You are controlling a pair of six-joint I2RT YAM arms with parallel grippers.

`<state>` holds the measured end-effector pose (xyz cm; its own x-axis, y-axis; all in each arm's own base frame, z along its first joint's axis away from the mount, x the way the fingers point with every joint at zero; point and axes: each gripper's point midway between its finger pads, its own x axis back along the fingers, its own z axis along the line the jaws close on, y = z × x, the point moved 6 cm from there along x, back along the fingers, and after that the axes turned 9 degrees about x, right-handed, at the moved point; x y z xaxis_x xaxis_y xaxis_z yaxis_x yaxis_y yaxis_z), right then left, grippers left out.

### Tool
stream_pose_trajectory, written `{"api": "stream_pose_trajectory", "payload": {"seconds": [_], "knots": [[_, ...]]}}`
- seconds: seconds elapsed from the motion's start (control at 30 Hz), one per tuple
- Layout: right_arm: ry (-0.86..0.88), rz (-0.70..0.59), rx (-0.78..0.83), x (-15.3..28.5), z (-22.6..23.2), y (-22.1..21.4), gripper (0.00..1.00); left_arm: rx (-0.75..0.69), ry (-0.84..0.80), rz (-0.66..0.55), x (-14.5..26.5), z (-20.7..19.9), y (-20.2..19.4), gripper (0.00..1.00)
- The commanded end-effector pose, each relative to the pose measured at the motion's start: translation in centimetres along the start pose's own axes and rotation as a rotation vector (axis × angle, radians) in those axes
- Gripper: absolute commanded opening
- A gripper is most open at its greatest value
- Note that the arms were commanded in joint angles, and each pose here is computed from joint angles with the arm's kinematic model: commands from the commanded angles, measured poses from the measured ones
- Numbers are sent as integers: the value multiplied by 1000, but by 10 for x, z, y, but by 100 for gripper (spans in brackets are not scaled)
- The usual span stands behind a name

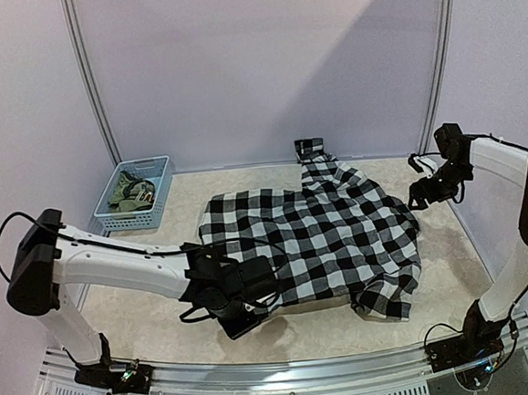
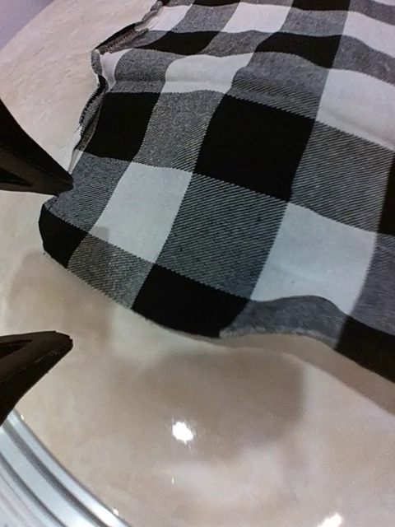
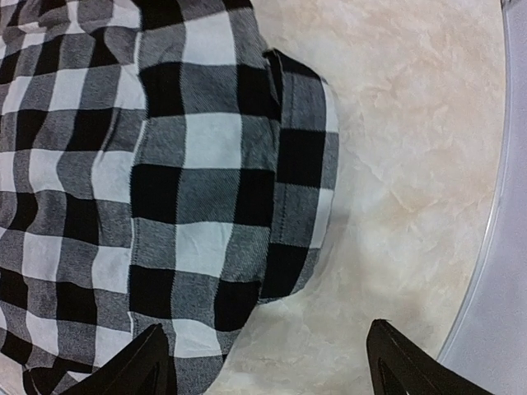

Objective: Fold and stack the mixed laundry pile
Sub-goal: Flatten out the crumpled shirt at the center of the board.

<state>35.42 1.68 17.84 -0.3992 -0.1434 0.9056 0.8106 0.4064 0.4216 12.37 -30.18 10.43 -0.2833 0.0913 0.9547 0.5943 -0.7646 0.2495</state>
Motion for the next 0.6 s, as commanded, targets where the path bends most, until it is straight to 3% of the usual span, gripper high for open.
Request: {"api": "stream_pose_trajectory", "payload": {"seconds": [0.0, 0.2, 0.57], "knots": [[86, 80, -62, -23, -6, -22, 86, -130, 150, 79, -13, 6, -8, 58], [140, 127, -113, -59, -15, -29, 87, -154, 215, 114, -19, 13, -18, 56], [230, 180, -226, -104, -23, -35, 79, -195, 229, 181, -35, 12, -30, 49]]}}
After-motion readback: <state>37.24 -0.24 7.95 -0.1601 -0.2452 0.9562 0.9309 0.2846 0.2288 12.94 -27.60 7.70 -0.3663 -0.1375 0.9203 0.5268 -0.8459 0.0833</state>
